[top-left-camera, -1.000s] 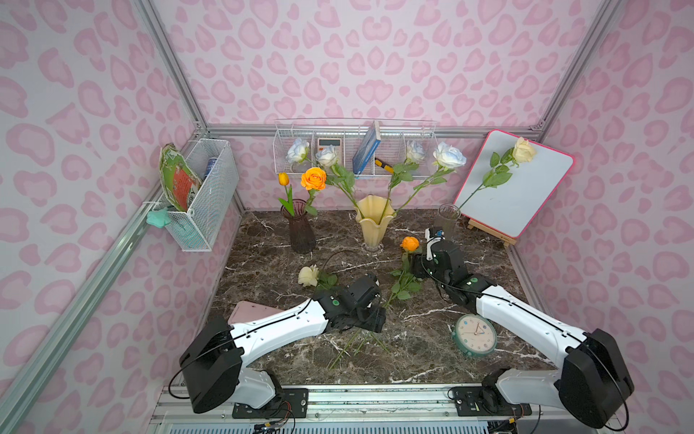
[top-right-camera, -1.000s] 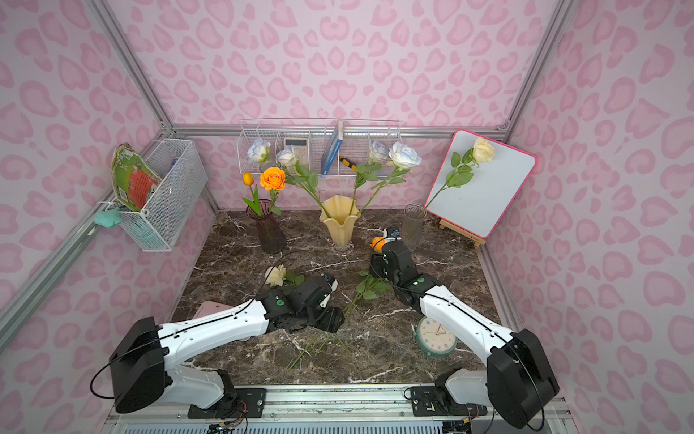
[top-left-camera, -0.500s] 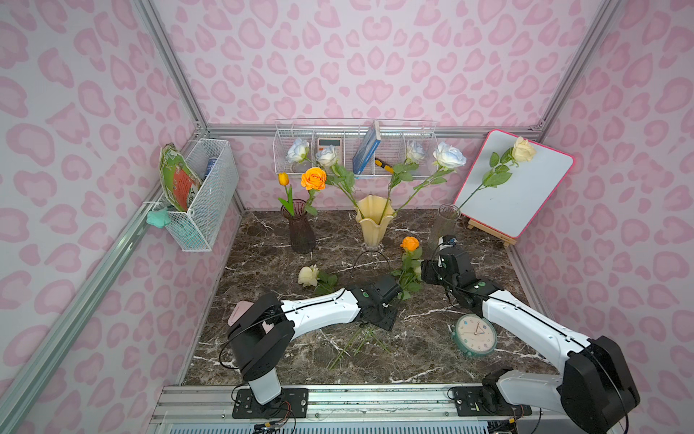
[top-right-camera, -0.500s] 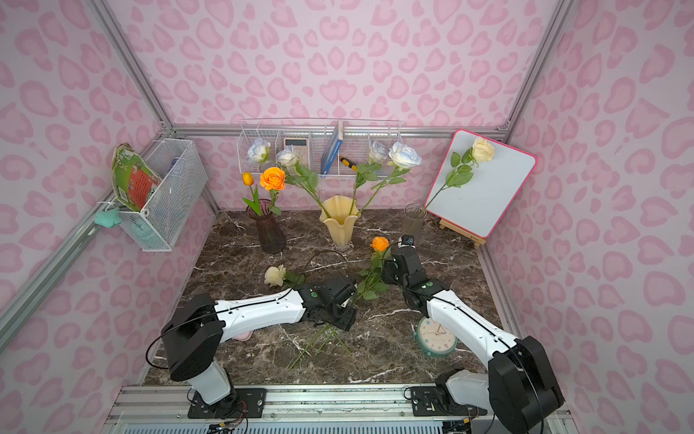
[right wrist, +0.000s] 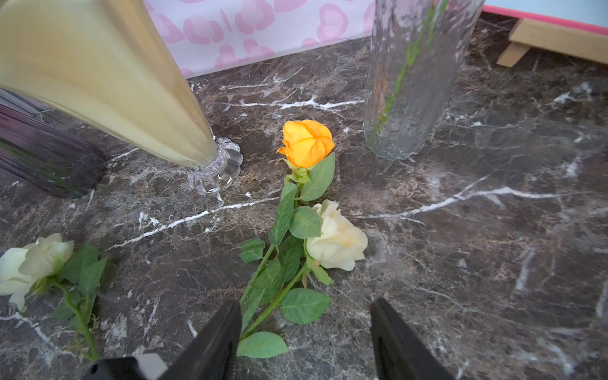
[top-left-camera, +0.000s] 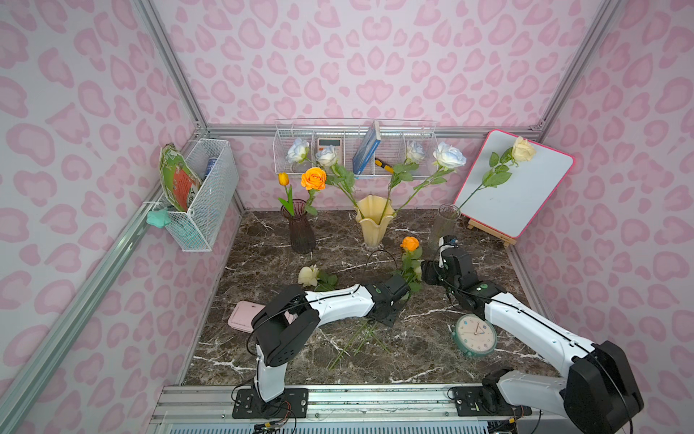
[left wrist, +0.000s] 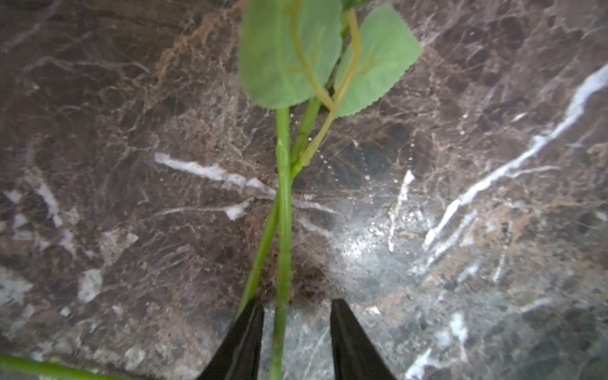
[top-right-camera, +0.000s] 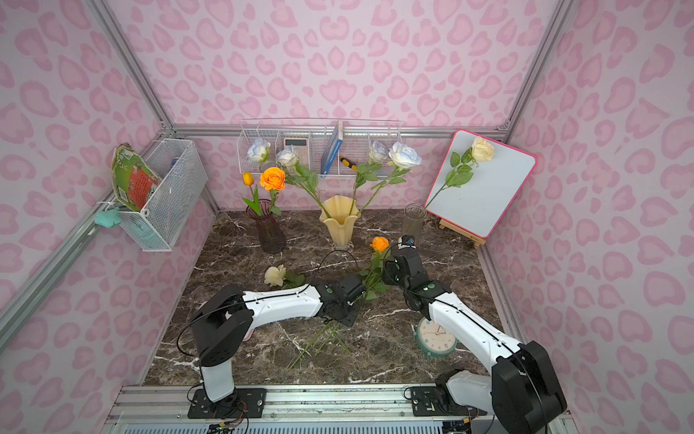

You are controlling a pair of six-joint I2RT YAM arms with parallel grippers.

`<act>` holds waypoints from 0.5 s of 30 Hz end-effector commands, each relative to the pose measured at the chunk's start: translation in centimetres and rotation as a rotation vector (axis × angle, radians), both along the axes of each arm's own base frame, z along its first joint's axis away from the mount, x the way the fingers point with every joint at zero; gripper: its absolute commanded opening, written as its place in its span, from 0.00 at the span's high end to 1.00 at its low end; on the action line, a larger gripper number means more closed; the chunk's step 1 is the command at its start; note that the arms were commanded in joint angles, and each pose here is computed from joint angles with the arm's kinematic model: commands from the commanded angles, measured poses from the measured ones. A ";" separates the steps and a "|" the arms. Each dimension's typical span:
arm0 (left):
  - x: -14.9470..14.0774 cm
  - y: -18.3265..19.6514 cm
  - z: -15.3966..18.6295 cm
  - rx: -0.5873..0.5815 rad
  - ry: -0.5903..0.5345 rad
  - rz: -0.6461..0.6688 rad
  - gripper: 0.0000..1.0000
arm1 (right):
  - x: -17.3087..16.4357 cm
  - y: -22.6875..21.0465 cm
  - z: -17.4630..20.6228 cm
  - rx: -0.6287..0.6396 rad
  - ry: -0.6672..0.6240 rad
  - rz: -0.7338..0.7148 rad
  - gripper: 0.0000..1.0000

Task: Arrange the flowers in different vases according to their colors
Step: Pick up the flower at the center of the board.

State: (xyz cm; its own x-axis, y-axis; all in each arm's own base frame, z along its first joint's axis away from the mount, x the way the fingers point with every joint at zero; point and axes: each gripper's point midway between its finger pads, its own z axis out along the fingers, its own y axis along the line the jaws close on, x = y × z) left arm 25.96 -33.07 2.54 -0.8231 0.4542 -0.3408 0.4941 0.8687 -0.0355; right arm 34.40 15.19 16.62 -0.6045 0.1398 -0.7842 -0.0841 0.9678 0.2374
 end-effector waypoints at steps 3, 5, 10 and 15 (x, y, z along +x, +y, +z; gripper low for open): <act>0.1 1.3 -1.3 0.079 0.005 0.012 0.67 | 0.1 0.2 0.7 0.018 -0.039 0.012 0.35; 0.2 1.5 -1.5 0.087 0.003 0.017 0.73 | 0.0 0.5 0.7 0.024 -0.040 0.033 0.35; 0.4 1.3 0.0 0.067 -0.022 0.019 0.82 | -0.2 1.1 0.5 0.036 -0.028 0.062 0.35; 0.6 1.1 4.2 -0.008 -0.074 0.023 0.91 | -0.2 1.1 0.3 0.031 -0.022 0.064 0.35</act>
